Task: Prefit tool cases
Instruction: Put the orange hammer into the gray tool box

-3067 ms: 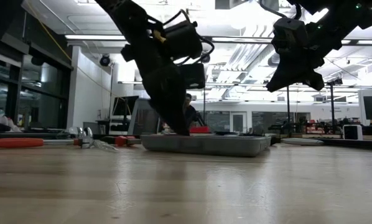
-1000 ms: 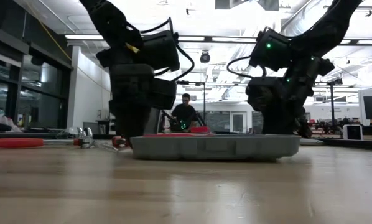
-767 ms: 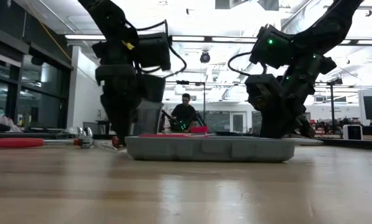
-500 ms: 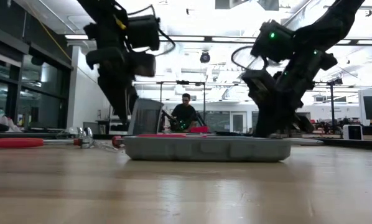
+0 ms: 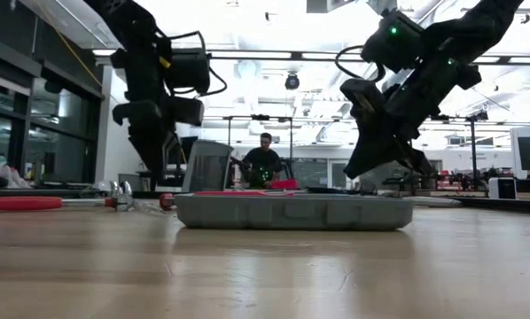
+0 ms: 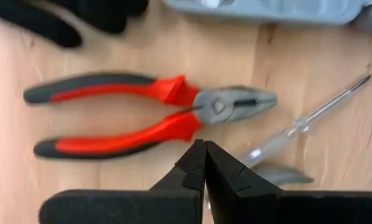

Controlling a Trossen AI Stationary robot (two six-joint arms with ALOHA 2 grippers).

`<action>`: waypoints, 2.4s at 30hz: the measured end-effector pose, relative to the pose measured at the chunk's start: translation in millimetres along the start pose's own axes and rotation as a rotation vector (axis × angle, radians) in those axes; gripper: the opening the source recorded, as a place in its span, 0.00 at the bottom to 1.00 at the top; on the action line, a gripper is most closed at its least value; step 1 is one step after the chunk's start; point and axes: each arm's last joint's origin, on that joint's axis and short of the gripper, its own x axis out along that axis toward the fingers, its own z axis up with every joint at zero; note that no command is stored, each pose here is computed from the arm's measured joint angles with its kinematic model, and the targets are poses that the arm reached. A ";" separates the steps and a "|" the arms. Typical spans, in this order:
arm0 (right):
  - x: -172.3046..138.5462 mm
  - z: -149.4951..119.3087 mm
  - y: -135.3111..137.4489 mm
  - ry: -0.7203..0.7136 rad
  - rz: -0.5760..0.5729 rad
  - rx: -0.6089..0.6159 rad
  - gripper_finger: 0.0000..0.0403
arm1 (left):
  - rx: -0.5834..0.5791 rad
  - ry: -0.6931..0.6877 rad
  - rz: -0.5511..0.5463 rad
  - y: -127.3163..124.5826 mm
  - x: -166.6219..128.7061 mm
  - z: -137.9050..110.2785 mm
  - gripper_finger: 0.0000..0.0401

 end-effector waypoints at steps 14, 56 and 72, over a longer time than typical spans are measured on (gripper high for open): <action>-0.1 -8.0 5.6 0.021 0.013 -0.017 0.00 | -0.226 0.127 -0.131 -10.9 -2.4 -12.1 0.12; -1.1 -21.0 14.2 -0.039 -0.027 -0.081 0.00 | -0.460 0.004 0.074 -59.5 31.3 -67.9 0.04; -25.6 -5.6 20.1 -0.168 0.028 -0.082 0.00 | -0.432 -0.285 -0.041 -74.5 -35.2 -33.0 0.04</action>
